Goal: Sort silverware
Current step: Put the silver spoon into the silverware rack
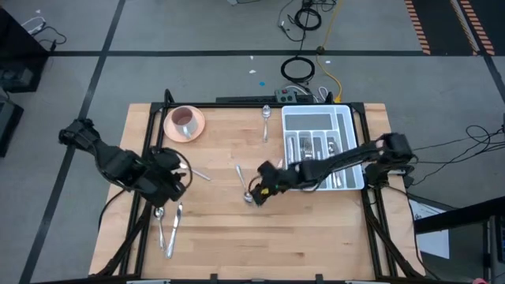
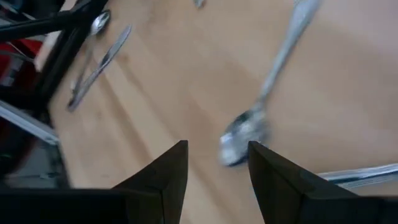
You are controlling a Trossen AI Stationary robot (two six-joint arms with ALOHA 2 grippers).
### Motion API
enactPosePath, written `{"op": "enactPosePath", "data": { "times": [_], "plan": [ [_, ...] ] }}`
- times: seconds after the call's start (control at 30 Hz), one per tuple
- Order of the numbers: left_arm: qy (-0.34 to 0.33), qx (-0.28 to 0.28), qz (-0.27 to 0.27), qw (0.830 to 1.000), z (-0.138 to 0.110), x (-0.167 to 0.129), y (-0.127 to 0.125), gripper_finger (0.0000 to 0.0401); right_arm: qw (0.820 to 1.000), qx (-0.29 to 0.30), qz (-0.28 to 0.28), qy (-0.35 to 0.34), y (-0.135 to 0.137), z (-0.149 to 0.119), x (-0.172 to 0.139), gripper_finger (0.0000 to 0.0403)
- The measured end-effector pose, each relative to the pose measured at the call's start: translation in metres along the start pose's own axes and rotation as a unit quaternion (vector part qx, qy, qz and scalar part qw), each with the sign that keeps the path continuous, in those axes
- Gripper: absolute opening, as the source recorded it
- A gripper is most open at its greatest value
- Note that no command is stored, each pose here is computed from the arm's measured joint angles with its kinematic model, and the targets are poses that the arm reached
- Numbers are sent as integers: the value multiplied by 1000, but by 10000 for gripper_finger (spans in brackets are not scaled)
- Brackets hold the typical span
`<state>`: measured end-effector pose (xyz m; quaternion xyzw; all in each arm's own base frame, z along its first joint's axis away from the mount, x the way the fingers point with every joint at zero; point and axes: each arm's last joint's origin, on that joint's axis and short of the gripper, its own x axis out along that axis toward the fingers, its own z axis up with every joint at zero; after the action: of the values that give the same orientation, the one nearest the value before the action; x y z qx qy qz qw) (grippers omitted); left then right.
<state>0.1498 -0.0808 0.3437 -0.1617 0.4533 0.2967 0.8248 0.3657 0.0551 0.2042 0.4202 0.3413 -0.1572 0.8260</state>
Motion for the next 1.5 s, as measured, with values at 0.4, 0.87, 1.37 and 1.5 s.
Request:
{"op": "enactPosePath", "data": {
  "times": [0.4, 0.87, 1.37, 1.5],
  "plan": [
    [-13, 120, -18, 992, 0, -9, 11, 153, 994, 95, -56, -21, 26, -30, 51, 155],
    [-28, 178, -8, 984, 1, -9, 12, 153, 974, 182, -131, -31, 29, -58, 39, 155],
    [-29, 192, -3, 981, 0, -9, 13, 153, 970, 201, -132, -46, 18, -61, 67, 155],
    [-30, 197, 5, 980, 0, -9, 14, 153, 968, 210, -125, -50, 13, -63, 81, 155]
  ]
}}
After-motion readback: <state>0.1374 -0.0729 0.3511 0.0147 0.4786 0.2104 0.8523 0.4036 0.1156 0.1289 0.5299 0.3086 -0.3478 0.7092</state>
